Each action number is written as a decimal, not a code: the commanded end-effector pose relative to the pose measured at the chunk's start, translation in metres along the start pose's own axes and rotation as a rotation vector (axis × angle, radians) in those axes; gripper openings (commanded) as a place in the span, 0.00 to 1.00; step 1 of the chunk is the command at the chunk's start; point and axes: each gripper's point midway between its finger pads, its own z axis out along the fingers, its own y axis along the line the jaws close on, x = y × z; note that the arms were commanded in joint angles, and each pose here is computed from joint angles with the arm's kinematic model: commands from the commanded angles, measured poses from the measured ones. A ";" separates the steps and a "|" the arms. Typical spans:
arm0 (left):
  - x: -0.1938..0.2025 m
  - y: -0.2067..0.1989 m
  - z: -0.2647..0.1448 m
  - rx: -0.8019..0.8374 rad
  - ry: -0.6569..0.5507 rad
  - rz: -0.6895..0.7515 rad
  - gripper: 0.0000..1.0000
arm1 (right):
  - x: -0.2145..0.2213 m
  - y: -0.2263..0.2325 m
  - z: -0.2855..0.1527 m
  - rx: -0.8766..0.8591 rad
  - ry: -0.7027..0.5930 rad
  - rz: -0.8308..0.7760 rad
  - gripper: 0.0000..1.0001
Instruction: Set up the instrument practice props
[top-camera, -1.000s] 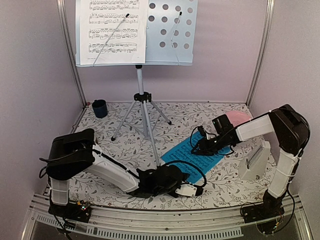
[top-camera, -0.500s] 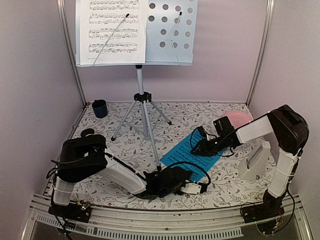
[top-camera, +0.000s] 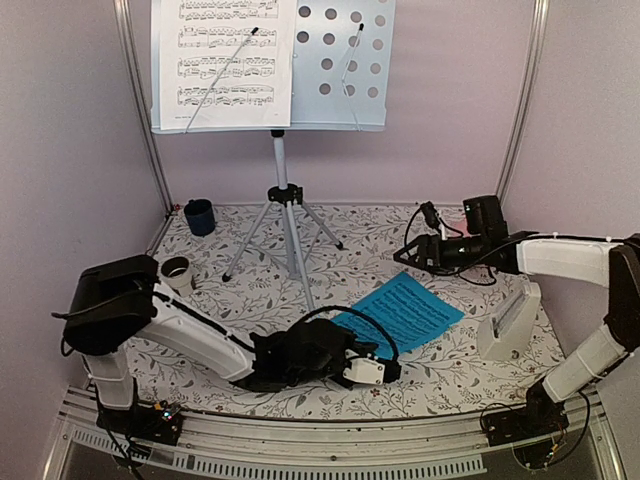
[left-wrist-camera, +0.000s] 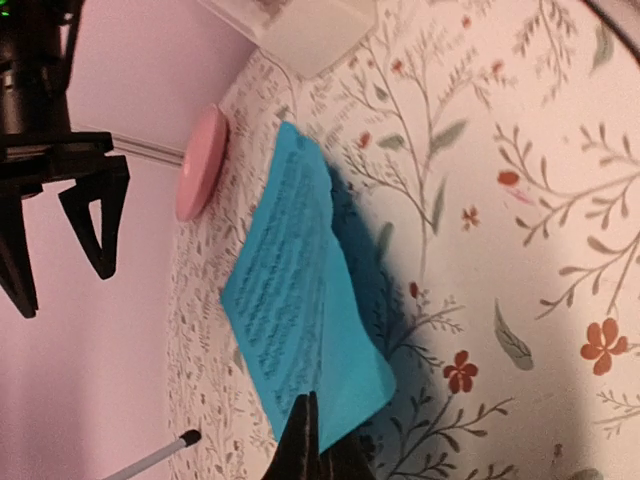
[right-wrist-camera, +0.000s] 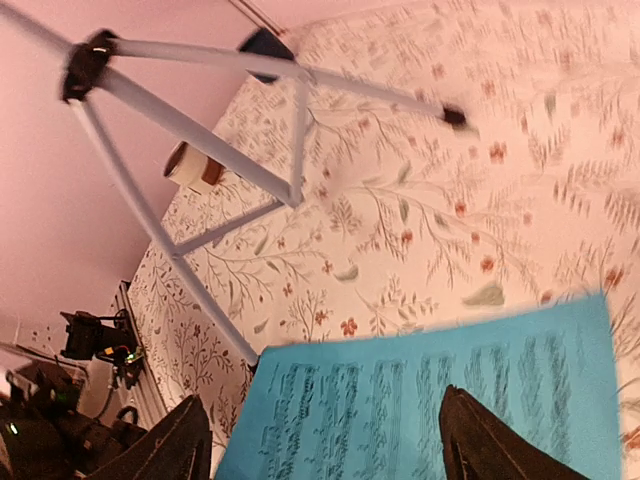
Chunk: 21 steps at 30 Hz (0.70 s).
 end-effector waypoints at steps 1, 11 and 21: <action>-0.046 0.063 -0.051 -0.079 -0.253 -0.085 0.00 | -0.056 0.052 -0.055 -0.021 -0.198 -0.213 0.86; -0.063 0.119 -0.153 -0.173 -0.350 0.137 0.00 | -0.064 0.123 -0.092 -0.228 -0.217 -0.441 0.96; -0.068 0.155 -0.224 -0.300 -0.356 0.269 0.00 | -0.018 0.205 -0.105 -0.517 -0.164 -0.598 0.93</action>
